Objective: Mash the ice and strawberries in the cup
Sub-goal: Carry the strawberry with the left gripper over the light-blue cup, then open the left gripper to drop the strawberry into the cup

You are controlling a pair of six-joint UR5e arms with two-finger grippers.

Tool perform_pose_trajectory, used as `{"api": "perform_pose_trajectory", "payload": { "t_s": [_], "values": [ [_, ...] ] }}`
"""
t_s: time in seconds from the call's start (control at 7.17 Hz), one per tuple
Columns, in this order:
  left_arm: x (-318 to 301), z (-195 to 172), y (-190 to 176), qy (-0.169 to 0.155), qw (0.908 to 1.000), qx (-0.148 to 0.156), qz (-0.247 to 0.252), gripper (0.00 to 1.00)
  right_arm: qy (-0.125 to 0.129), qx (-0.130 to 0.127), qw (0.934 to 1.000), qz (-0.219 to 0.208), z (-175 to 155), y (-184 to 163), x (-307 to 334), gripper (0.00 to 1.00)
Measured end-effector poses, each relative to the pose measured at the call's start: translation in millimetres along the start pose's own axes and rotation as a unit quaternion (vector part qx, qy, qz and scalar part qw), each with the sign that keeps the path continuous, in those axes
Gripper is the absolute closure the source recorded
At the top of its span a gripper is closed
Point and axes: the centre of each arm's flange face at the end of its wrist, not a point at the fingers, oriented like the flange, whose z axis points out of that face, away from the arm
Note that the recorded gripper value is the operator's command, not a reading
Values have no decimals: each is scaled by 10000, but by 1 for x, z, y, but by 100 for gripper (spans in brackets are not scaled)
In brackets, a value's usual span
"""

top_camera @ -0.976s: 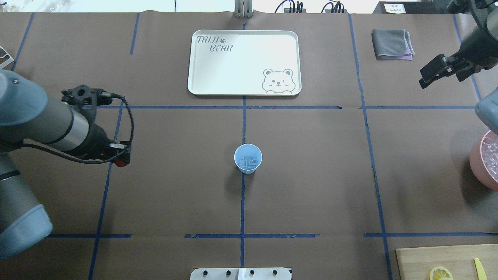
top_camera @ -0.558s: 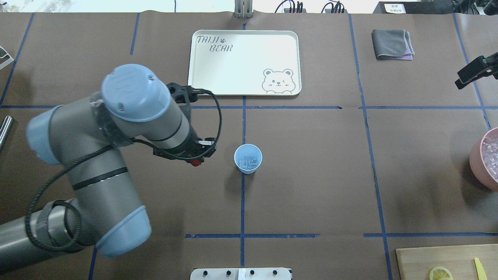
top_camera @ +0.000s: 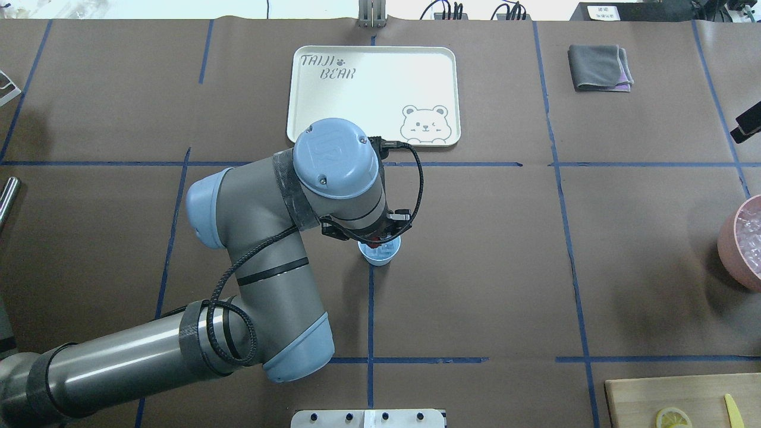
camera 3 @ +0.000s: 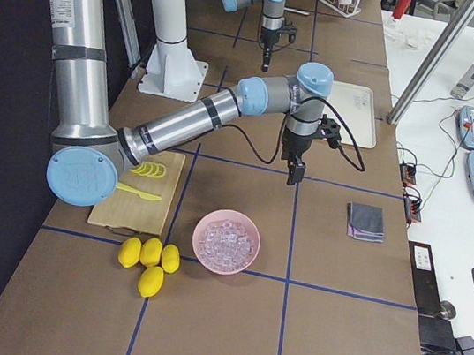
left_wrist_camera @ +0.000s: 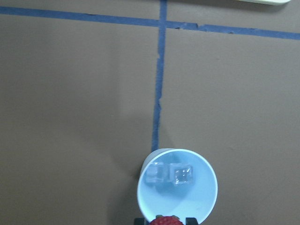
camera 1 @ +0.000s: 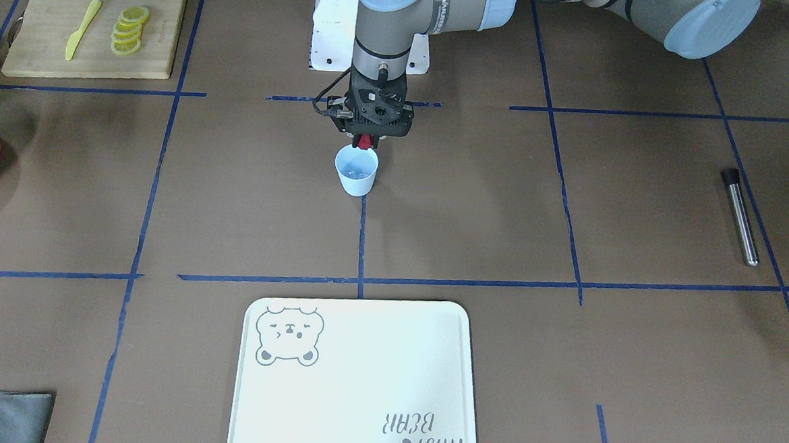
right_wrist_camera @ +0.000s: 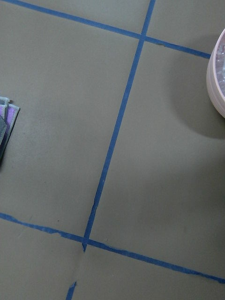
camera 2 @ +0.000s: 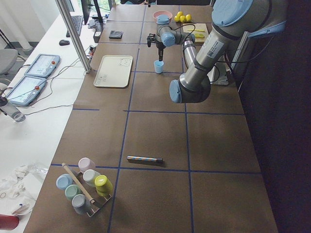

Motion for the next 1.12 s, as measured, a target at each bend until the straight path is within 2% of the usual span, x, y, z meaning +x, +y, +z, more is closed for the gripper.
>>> {"api": "perform_pose_trajectory", "payload": {
  "t_s": [0.42, 0.7, 0.84, 0.98, 1.12],
  "values": [
    [2, 23, 0, 17, 10000, -11, 32, 94, -20, -10, 10000, 8, 1, -1, 0, 1],
    [1, 23, 0, 28, 10000, -10, 32, 81, -36, -9, 10000, 7, 1, -1, 0, 1],
    [1, 21, 1, 47, 10000, -7, 33, 65, -46, -9, 10000, 6, 0, -1, -1, 1],
    [1, 19, 0, 54, 10000, -3, 30, 44, -55, -9, 10000, 5, 0, -1, -1, 1],
    [0, 19, 0, 56, 10000, 1, 28, 36, -59, -9, 10000, 6, 0, -1, -1, 1]
  ]
}}
